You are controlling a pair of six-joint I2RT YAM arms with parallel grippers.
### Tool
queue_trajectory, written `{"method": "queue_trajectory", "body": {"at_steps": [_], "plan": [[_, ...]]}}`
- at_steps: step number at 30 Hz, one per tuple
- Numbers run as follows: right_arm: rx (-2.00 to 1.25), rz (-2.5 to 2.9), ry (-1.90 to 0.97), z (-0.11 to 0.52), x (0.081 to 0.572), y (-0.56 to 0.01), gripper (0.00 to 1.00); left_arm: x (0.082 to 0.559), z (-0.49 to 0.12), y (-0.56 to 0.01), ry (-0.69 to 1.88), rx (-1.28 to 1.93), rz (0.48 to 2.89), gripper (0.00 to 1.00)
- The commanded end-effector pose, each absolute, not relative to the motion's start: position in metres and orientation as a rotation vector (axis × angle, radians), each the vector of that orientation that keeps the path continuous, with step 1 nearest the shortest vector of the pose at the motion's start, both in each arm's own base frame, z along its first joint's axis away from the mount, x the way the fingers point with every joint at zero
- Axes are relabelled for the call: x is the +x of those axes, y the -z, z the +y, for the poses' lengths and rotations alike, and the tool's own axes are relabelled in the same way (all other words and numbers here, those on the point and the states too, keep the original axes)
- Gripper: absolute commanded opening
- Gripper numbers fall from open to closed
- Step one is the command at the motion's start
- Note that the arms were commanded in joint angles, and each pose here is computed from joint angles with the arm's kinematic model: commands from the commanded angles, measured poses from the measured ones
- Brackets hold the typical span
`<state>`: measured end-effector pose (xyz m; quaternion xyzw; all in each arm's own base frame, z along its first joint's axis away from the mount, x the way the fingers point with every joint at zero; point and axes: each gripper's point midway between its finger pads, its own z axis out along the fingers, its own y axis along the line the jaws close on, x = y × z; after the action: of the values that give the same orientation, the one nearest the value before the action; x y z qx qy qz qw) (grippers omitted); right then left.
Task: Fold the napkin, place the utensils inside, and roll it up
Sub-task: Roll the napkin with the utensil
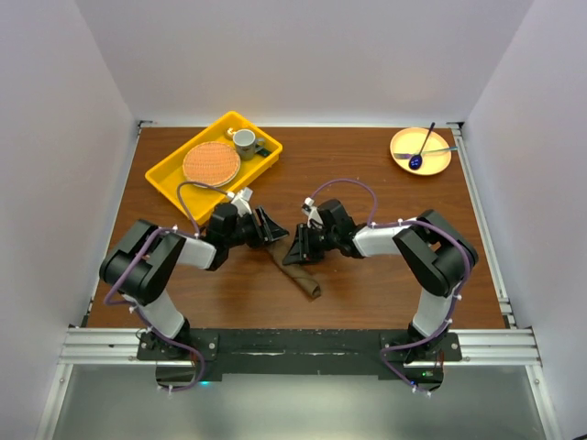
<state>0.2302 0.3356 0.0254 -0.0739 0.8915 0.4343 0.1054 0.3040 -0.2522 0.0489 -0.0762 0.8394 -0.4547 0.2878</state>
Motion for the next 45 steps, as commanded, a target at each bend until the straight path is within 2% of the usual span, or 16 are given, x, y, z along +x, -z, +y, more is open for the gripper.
{"method": "queue_trajectory", "body": {"at_steps": [1,6,11,21,25,27,33,39,45], "plan": [[-0.219,2.723,-1.176,0.319,0.217,-0.007,0.18,0.298,-0.237,-0.012,1.092,-0.244,2.311,0.56],[-0.363,2.705,-1.067,0.312,0.221,-0.025,0.39,0.292,-0.230,0.001,1.046,-0.247,2.343,0.56],[-0.415,2.707,-0.931,0.295,0.223,-0.040,0.52,0.291,-0.230,0.002,1.044,-0.244,2.344,0.55],[-0.391,2.765,-0.918,0.282,0.177,-0.005,0.52,0.295,-0.232,-0.003,1.048,-0.239,2.333,0.55],[-0.420,2.787,-0.810,0.275,0.180,-0.006,0.52,0.295,-0.233,-0.008,1.053,-0.230,2.329,0.55],[-0.451,2.721,-0.773,0.281,0.196,-0.026,0.53,0.298,-0.233,-0.013,1.051,-0.218,2.318,0.55],[-0.492,2.648,-0.754,0.289,0.209,-0.066,0.56,0.313,-0.239,-0.060,1.061,-0.142,2.235,0.57],[-0.467,2.629,-0.788,0.293,0.209,-0.070,0.59,0.324,-0.251,-0.117,1.125,-0.082,2.151,0.59],[-0.498,2.604,-0.758,0.297,0.207,-0.075,0.60,0.321,-0.253,-0.147,1.151,-0.056,2.121,0.59]]}}
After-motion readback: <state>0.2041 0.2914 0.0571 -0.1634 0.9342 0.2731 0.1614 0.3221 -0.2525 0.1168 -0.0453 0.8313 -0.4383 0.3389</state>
